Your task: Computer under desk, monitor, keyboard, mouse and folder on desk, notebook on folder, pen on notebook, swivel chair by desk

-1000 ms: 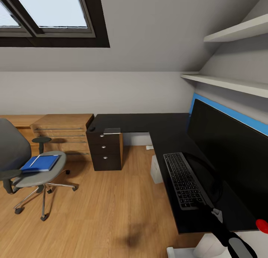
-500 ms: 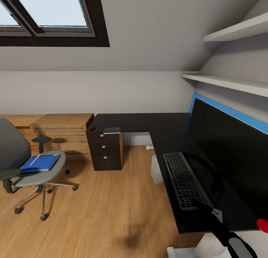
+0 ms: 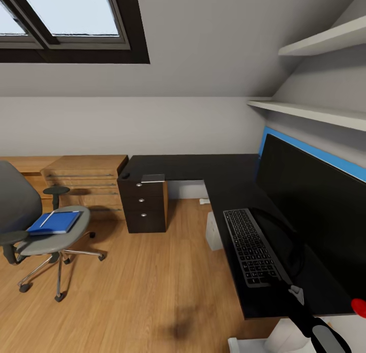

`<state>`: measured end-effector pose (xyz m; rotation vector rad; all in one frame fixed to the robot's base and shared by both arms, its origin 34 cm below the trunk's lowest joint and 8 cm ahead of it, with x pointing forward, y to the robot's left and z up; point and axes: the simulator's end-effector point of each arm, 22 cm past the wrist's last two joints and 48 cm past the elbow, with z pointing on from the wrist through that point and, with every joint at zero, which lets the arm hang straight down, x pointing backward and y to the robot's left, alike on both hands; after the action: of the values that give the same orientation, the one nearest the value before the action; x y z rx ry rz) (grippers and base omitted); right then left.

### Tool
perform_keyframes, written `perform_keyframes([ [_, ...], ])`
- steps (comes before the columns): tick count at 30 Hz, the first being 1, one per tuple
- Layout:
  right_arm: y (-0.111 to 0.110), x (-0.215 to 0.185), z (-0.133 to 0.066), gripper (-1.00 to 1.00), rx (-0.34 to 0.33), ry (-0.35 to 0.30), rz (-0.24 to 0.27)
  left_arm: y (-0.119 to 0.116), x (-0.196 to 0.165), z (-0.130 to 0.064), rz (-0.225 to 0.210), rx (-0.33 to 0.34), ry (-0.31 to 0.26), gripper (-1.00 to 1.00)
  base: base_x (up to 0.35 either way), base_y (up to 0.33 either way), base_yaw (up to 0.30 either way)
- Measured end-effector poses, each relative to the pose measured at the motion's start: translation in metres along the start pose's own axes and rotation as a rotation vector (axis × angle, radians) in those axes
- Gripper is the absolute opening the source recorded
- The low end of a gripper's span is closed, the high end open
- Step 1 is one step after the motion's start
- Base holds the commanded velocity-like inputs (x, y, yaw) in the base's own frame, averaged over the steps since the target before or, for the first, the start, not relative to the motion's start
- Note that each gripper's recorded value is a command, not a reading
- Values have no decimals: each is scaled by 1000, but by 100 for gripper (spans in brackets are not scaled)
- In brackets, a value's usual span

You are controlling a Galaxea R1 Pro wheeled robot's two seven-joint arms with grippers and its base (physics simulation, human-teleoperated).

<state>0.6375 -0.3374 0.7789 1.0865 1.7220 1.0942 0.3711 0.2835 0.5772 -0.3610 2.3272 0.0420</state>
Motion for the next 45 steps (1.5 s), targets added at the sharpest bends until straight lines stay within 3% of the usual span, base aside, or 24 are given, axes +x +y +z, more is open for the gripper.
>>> perform_keyframes([
  [10, -5, 1, 2, -100, 0, -1, 1, 0, 3, 4, 1, 3, -1, 100, 0, 0, 0],
  [17, -8, 2, 0, -100, -6, -3, 33, -1, 3, 4, 1, 4, -2, 100, 0, 0, 0],
  [45, -9, 2, 0, -100, -7, -3, 36, -1, 3, 4, 1, 4, -3, 100, 0, 0, 0],
])
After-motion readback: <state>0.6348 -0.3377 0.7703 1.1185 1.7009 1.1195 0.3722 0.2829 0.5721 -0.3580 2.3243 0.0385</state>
